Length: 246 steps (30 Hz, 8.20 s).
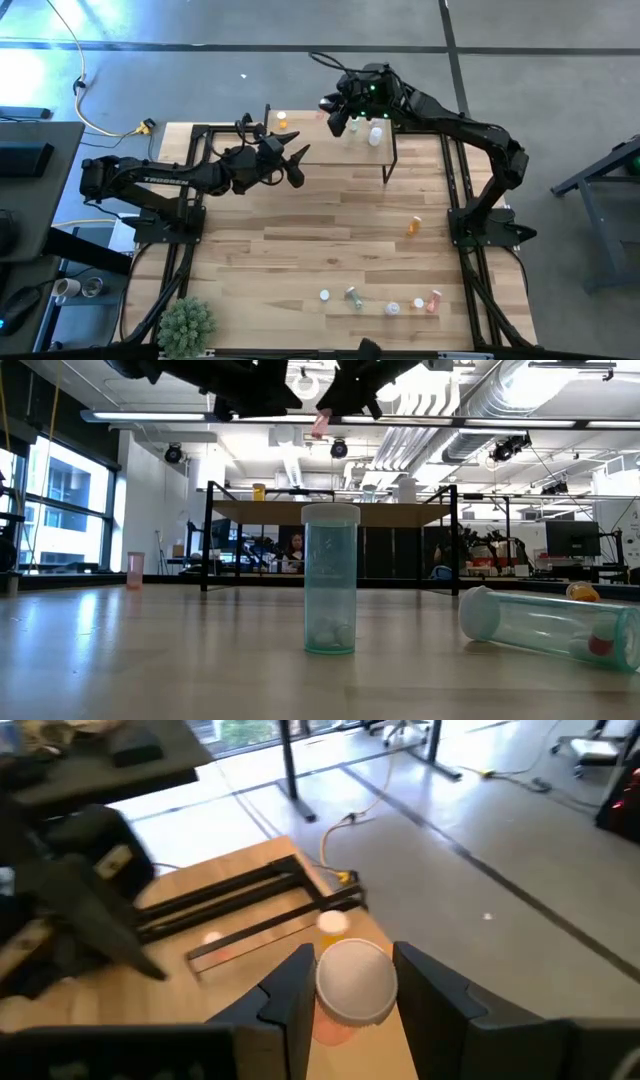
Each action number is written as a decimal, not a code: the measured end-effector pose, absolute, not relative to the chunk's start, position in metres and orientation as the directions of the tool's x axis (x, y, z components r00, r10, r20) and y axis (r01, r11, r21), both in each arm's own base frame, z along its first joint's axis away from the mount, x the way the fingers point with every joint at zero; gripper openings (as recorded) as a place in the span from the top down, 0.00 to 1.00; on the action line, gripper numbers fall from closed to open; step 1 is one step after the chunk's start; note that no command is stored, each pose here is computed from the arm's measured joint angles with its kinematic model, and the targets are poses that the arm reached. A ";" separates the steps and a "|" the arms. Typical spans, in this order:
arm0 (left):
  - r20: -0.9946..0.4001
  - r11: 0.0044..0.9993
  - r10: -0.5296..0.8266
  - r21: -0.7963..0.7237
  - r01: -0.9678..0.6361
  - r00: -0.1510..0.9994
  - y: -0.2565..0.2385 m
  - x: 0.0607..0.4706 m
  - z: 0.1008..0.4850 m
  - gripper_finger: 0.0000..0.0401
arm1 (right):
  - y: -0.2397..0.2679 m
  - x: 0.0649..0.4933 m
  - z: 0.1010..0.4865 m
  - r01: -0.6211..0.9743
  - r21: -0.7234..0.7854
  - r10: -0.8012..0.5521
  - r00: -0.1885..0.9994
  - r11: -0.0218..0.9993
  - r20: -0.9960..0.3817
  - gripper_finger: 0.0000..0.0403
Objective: Pick and place medicine bottles onto shelf by color
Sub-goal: Put the top right pink pill bottle on the shelf, then adjust the blue pill bottle on the shelf
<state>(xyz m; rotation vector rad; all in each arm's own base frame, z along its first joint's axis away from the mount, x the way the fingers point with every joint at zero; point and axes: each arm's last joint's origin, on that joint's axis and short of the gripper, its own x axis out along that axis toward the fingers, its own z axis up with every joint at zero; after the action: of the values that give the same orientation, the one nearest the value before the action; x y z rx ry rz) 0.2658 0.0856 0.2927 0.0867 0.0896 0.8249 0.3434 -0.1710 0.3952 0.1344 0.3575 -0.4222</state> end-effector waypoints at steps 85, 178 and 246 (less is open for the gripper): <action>-0.187 0.773 0.634 0.139 -0.618 0.750 0.055 0.216 0.314 0.49 | -0.217 0.393 0.295 0.341 -0.170 -0.376 0.738 0.924 -0.561 0.72; -0.214 0.774 0.633 0.146 -0.616 0.744 0.055 0.215 0.311 0.49 | -0.227 0.400 0.288 0.407 -0.105 -0.401 0.763 0.907 -0.508 0.56; -0.258 0.778 0.626 0.143 -0.612 0.736 0.055 0.214 0.306 0.49 | -0.237 0.281 0.346 0.137 -0.177 -0.224 0.611 0.975 -0.759 0.56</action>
<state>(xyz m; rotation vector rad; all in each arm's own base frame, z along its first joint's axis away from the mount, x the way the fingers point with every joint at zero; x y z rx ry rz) 0.2140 0.0547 0.3064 0.0500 0.3018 0.6803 0.2807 -0.2372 0.3459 -0.1050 0.8894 -0.2090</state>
